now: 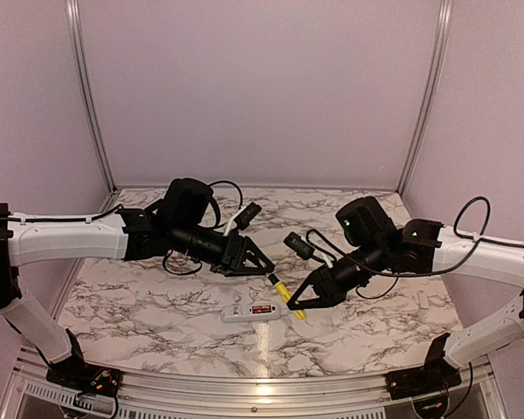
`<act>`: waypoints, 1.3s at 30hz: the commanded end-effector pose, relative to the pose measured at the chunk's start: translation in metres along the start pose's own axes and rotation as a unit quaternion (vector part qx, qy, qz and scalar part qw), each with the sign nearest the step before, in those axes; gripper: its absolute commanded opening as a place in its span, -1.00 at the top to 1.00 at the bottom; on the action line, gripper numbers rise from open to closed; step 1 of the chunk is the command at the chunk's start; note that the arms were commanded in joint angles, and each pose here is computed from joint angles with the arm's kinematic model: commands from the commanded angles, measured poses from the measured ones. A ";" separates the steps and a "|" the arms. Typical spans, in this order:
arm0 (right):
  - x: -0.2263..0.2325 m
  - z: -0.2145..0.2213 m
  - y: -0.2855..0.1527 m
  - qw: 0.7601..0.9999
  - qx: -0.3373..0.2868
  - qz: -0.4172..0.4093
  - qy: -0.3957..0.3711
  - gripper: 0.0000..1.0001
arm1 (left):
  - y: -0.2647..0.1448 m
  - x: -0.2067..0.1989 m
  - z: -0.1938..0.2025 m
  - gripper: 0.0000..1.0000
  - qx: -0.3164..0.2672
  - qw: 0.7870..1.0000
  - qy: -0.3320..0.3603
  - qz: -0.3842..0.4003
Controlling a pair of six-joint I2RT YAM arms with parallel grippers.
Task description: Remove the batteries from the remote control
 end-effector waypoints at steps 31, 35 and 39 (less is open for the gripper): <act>0.040 -0.059 -0.077 0.962 -0.273 0.019 0.001 -0.76 | -0.037 -0.037 -0.058 1.00 -0.120 0.992 -0.033 -0.010; 0.050 -0.062 -0.092 0.949 -0.315 0.000 -0.013 -0.76 | -0.042 -0.040 -0.071 1.00 -0.134 0.990 -0.049 -0.014; 0.056 -0.066 -0.102 0.939 -0.343 -0.011 -0.025 -0.75 | -0.050 -0.046 -0.086 1.00 -0.151 0.986 -0.068 -0.009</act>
Point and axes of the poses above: each gripper's point midway between its finger pads, its own y axis out along the fingers, its own x axis along the line the jaws close on, z = x × y, the point moved 3 cm from there along -y, back along the fingers, and after that the axes turned 14 degrees about y, right-handed, at the moved point
